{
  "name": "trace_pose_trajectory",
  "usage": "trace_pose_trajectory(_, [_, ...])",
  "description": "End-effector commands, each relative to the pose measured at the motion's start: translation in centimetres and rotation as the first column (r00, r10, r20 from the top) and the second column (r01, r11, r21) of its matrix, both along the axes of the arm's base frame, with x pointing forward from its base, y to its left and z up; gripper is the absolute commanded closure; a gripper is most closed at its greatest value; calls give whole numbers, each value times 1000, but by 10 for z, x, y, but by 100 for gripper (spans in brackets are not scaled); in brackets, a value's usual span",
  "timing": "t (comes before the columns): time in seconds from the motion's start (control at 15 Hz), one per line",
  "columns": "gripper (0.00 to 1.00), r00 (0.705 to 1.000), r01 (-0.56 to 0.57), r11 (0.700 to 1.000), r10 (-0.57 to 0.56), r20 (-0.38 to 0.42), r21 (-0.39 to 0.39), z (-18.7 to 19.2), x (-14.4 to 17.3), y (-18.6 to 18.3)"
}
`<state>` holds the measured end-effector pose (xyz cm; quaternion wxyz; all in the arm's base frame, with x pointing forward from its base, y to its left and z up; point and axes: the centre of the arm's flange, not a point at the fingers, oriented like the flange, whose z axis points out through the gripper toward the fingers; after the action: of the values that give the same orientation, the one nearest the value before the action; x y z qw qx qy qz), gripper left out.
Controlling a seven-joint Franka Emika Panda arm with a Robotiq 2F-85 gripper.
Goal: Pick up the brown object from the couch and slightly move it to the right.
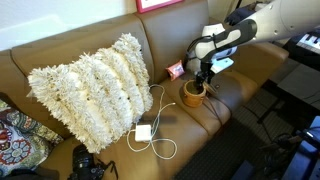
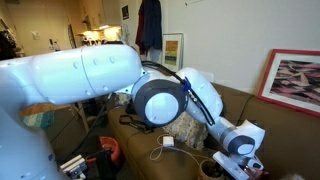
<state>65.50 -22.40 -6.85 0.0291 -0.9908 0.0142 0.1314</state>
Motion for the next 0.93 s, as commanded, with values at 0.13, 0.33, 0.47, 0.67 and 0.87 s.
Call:
trace_pose_trajectory(0.13, [67,1000,-13,1000,13,21,19,2,-2,-3])
trace_pose_trajectory(0.33, [85,1000,-11,1000,11,23,24,3,-2,-5])
trace_pose_trajectory(0.47, [98,1000,-11,1000,10,25,18,4,-2,-7])
trace_pose_trajectory(0.67, [96,999,2,1000,-2,46,2,14,2,-18])
trace_pose_trajectory(0.87, [95,995,25,1000,-23,96,-18,35,7,-36])
